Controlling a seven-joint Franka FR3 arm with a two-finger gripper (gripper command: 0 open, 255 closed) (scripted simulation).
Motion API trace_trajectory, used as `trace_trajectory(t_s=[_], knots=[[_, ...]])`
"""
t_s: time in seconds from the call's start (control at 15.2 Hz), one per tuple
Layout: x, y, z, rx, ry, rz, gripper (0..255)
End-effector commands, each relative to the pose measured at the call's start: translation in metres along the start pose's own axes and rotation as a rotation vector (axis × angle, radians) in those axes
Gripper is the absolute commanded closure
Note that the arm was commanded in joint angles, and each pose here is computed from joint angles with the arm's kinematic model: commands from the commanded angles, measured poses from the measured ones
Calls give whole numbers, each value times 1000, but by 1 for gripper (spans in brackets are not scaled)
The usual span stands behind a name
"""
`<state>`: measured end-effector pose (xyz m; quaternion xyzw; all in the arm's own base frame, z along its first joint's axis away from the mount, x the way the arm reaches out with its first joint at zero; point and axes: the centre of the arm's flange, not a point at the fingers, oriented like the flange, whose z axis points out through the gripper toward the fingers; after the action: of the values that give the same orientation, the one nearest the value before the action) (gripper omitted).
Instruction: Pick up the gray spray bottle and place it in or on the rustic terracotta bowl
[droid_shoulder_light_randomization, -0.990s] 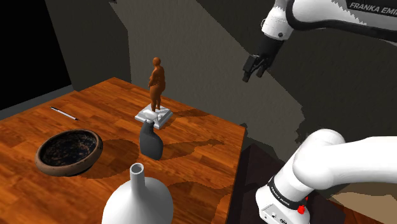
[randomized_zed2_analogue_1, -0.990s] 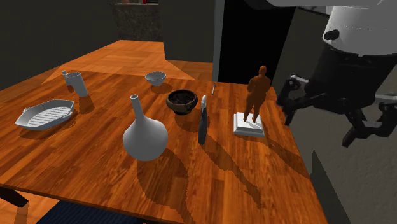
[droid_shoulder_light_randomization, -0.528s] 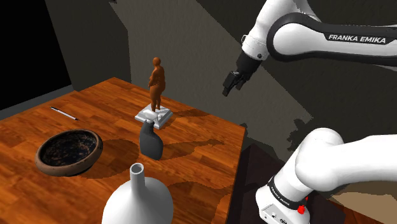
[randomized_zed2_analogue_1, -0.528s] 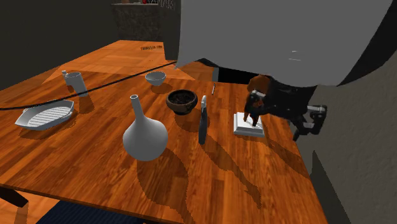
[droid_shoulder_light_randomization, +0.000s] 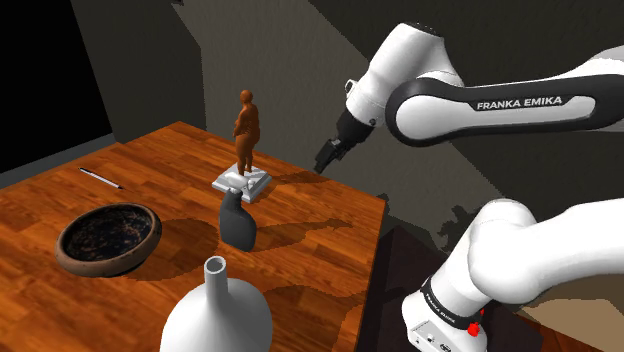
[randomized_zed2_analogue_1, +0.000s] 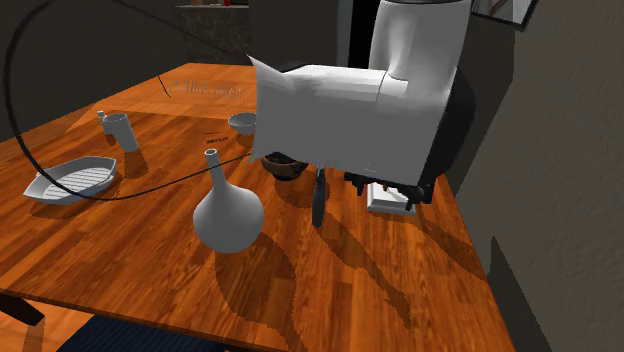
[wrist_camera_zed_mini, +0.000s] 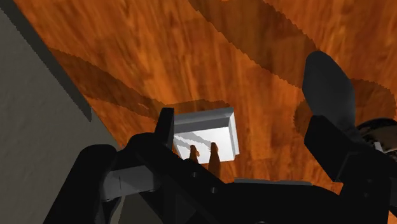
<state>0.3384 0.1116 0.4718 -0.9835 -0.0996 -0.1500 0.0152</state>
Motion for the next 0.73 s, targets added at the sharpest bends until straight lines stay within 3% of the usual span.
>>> trace_trajectory(t_s=[0.0, 0.66], knots=[[2, -18, 19, 14, 31, -30, 0], [11, -109, 98, 81, 168, -177, 0]])
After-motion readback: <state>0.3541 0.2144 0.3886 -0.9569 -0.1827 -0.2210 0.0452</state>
